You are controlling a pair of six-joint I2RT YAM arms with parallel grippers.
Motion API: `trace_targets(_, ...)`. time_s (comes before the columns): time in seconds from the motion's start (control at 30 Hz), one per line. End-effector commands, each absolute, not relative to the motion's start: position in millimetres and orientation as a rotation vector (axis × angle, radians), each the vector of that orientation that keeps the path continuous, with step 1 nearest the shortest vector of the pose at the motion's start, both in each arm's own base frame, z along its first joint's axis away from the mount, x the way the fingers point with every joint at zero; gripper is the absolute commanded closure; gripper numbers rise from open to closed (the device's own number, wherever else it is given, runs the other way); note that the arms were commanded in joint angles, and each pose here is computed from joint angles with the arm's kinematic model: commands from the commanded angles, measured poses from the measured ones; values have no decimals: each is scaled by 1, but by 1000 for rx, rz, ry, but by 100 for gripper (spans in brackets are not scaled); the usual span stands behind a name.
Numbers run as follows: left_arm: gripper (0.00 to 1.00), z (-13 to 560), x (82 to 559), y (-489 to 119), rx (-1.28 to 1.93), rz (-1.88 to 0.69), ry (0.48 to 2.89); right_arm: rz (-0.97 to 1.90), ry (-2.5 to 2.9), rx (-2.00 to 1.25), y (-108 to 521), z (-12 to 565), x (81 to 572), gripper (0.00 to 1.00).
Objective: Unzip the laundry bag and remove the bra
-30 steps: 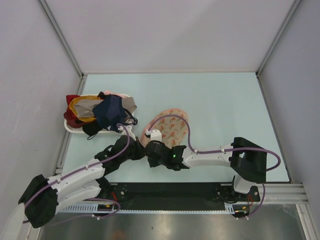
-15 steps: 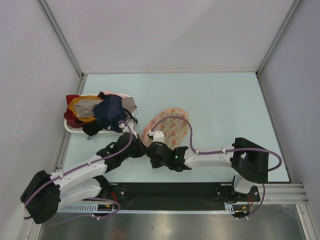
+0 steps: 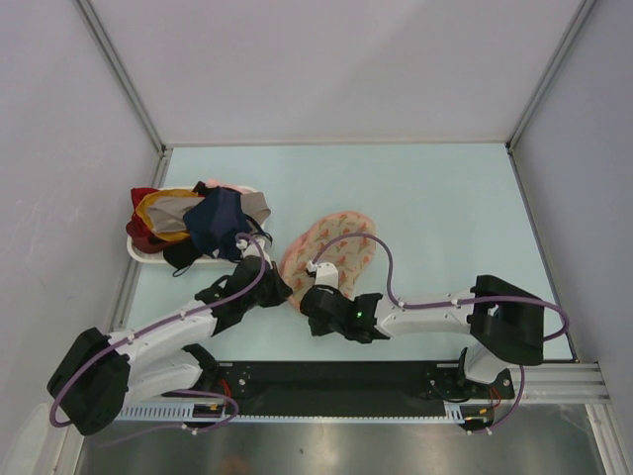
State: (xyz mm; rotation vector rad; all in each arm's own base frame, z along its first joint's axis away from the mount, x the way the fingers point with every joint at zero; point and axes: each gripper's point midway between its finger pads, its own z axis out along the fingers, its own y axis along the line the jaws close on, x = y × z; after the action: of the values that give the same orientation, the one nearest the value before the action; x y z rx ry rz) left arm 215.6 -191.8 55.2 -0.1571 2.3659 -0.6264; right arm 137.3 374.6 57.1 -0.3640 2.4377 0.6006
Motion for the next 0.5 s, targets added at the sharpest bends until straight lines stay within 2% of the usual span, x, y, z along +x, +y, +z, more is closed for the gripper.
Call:
trace_targets(0.0, 100, 78, 239, -196, -155, -632, 2268, 570, 2436, -316, 361, 62, 138, 100)
trace_targets(0.47, 100, 76, 250, -200, -129, -612, 2279, 521, 2448, -291, 346, 57, 138, 100)
